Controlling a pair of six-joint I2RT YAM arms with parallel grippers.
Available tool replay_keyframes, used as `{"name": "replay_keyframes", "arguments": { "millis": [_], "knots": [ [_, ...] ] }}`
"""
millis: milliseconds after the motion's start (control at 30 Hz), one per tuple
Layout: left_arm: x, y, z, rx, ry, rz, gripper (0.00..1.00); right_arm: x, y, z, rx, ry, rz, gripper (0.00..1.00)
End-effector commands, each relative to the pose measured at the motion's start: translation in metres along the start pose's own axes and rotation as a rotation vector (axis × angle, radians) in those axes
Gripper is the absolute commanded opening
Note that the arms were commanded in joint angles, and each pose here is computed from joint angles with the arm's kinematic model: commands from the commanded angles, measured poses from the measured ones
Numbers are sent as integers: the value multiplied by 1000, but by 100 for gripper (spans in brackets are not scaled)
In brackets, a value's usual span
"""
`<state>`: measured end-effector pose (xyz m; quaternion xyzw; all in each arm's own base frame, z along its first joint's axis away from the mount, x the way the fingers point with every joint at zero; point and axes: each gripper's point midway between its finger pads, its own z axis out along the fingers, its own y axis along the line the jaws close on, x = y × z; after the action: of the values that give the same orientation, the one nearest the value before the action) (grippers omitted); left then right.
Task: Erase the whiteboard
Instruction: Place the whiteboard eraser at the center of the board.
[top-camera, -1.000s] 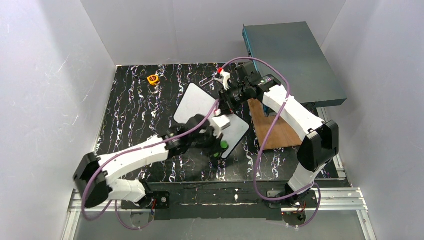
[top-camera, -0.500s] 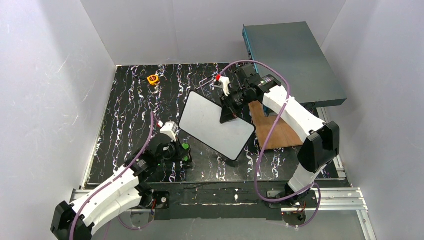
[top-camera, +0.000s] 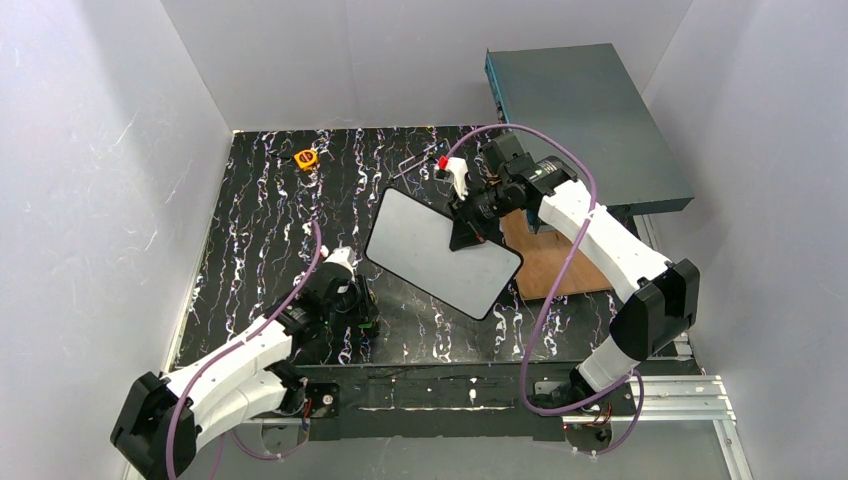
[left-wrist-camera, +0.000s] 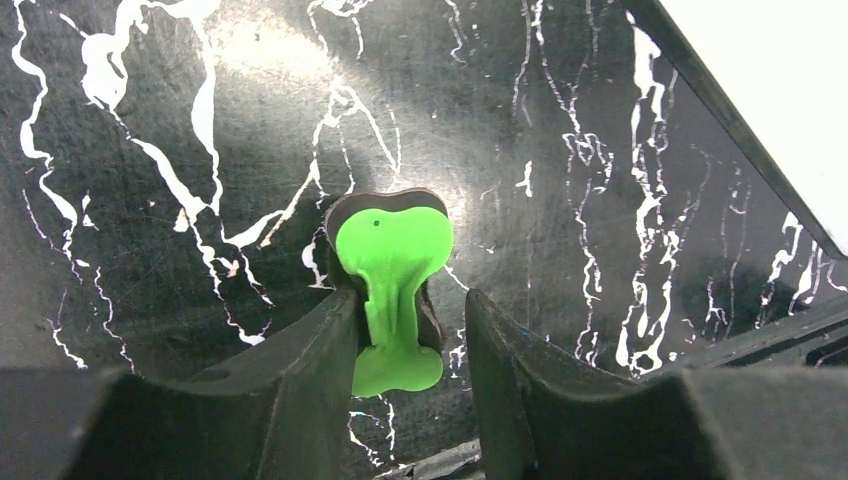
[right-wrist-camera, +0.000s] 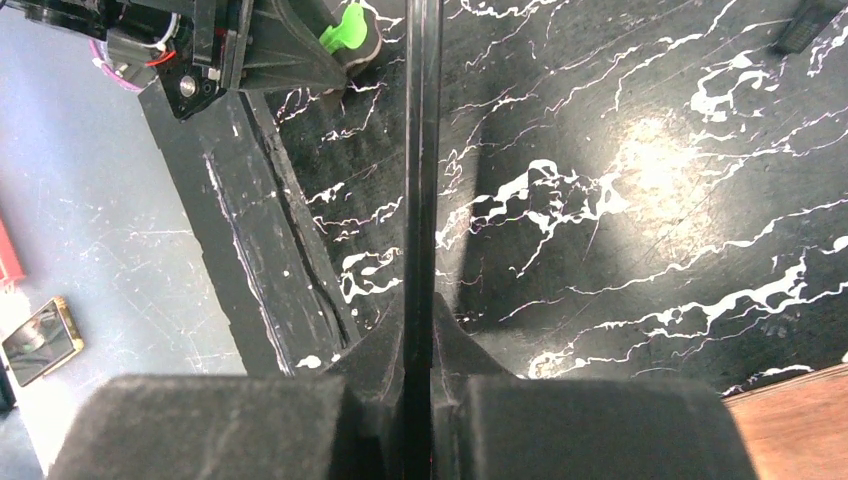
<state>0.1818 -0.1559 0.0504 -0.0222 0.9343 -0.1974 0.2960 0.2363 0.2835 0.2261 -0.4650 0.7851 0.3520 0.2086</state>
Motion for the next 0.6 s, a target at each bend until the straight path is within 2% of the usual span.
{"name": "replay_keyframes", "arguments": {
  "millis": [0,133,267,400,467,567],
  "knots": [
    [-3,4,1,-32,4,-8,42,-11,14,-9,-34,-60,-54,1],
    [-11,6,0,-58,-11,-8,53,-7,17,-11,-37,-65,-66,1],
    [-11,2,2,-48,22,0,59,-4,18,-12,-34,-62,-75,1],
    [-13,-17,0,65,39,23,68,0,28,-14,-79,-66,-86,1],
    [-13,-20,-2,91,45,51,70,1,36,-14,-122,-71,-82,1],
    [-13,-24,-6,128,63,91,78,0,42,-13,-169,-75,-70,1]
  ]
}}
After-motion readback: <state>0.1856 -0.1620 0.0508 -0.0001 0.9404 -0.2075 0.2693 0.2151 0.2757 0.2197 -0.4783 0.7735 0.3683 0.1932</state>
